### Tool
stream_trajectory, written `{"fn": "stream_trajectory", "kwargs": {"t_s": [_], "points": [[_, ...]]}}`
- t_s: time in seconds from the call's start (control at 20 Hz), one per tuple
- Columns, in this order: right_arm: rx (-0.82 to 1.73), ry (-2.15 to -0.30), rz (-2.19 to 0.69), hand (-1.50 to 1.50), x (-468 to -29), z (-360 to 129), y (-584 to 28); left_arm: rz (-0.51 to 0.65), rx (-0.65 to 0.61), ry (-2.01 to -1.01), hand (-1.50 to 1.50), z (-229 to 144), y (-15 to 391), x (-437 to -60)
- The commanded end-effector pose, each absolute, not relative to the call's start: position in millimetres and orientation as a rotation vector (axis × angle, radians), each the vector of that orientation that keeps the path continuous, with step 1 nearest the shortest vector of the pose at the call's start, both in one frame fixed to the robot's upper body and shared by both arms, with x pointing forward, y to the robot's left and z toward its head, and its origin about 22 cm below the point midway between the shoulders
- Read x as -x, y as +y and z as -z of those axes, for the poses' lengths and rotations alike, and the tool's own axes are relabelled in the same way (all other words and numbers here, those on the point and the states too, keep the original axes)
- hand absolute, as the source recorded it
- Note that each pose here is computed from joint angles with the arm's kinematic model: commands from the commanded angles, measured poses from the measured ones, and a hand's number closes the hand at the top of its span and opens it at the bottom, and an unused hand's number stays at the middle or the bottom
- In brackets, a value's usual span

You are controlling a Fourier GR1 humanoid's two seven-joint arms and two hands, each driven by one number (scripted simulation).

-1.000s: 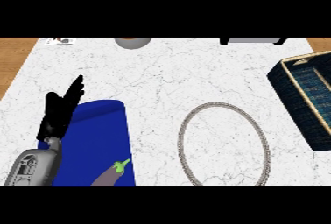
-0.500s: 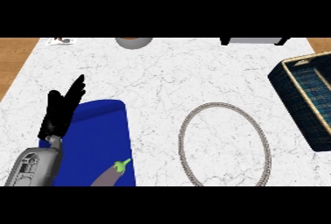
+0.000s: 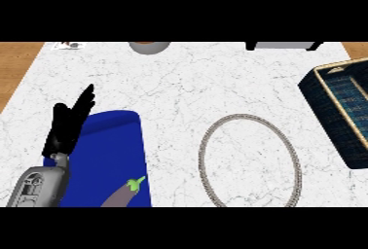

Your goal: Pick the bell pepper from the placemat and place it in the basket

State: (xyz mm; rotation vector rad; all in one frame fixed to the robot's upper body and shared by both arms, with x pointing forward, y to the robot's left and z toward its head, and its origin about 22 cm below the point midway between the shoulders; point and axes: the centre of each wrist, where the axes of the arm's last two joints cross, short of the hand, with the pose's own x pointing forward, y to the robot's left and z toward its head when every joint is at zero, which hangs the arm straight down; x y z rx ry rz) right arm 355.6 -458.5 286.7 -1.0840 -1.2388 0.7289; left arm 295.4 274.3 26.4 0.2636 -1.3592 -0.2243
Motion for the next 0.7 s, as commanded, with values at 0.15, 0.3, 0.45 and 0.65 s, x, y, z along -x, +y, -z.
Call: {"fn": "stream_trajectory", "kwargs": {"t_s": [0.15,0.3,0.45,0.65], "points": [[0.927,-1.271,-0.575,-1.5,-375.3,-237.9,-456.3,0.219,-0.252,-1.364,0.0,-25.8,270.4,-297.2],[0.938,-1.354,-0.534,-1.5,-366.6,-242.0,-468.5,0.212,-0.263,-1.35,0.0,-30.1,282.4,-298.0],[0.961,-1.449,-0.42,-1.5,-366.8,-228.9,-473.5,0.217,-0.245,-1.356,0.0,-27.9,266.0,-301.1],[1.004,-1.53,-0.239,-1.5,-355.6,-242.6,-491.2,0.205,-0.283,-1.371,0.0,-18.3,274.4,-304.4]]}}
